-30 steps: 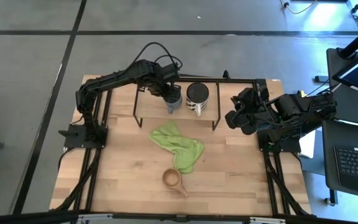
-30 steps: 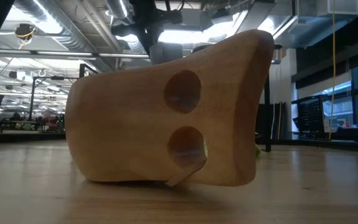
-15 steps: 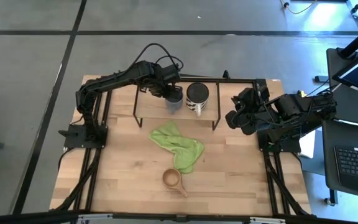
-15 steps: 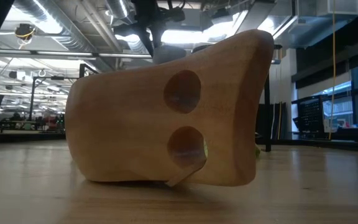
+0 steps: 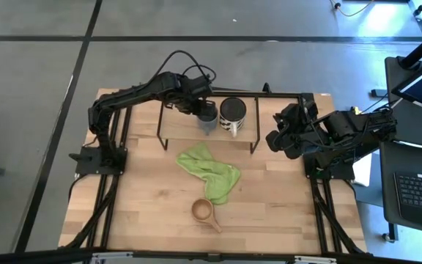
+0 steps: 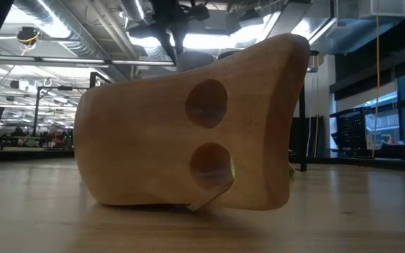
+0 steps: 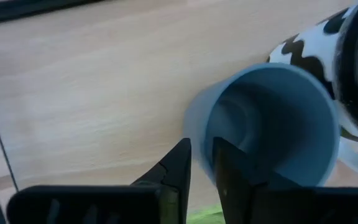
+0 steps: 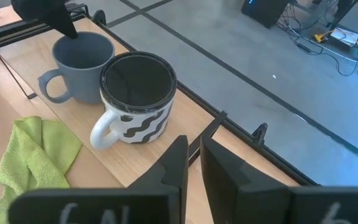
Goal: Stack small to large cups/mugs on shelf
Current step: Put the blue mug on the shelf, then put the brown mug on the shelf
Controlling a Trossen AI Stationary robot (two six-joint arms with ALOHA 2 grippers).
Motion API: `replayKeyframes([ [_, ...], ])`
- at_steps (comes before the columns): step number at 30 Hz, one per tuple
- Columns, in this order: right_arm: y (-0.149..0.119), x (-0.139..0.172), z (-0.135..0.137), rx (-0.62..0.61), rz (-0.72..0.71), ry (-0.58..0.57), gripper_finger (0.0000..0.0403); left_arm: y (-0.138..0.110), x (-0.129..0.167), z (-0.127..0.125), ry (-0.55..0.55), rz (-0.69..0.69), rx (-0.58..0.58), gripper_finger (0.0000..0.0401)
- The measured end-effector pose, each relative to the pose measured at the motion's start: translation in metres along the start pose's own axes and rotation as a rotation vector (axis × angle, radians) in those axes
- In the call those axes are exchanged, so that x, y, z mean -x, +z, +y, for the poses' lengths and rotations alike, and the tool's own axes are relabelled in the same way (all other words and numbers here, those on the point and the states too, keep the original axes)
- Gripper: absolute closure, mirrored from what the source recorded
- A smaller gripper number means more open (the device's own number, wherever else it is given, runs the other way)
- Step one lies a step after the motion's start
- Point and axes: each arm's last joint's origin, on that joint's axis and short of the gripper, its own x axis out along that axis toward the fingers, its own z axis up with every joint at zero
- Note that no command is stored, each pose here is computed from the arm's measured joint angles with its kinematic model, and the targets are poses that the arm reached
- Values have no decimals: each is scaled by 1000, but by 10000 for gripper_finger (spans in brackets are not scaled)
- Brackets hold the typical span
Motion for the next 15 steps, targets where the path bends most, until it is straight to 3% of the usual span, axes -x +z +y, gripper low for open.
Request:
replayKeyframes([
  [8, 0, 1, -1, -4, 4, 5, 357, -18, 41, 11, -6, -100, -46, 325],
  [15, 0, 1, 6, -40, 102, 123, 357, -71, 87, 3, -65, -284, -181, 327],
])
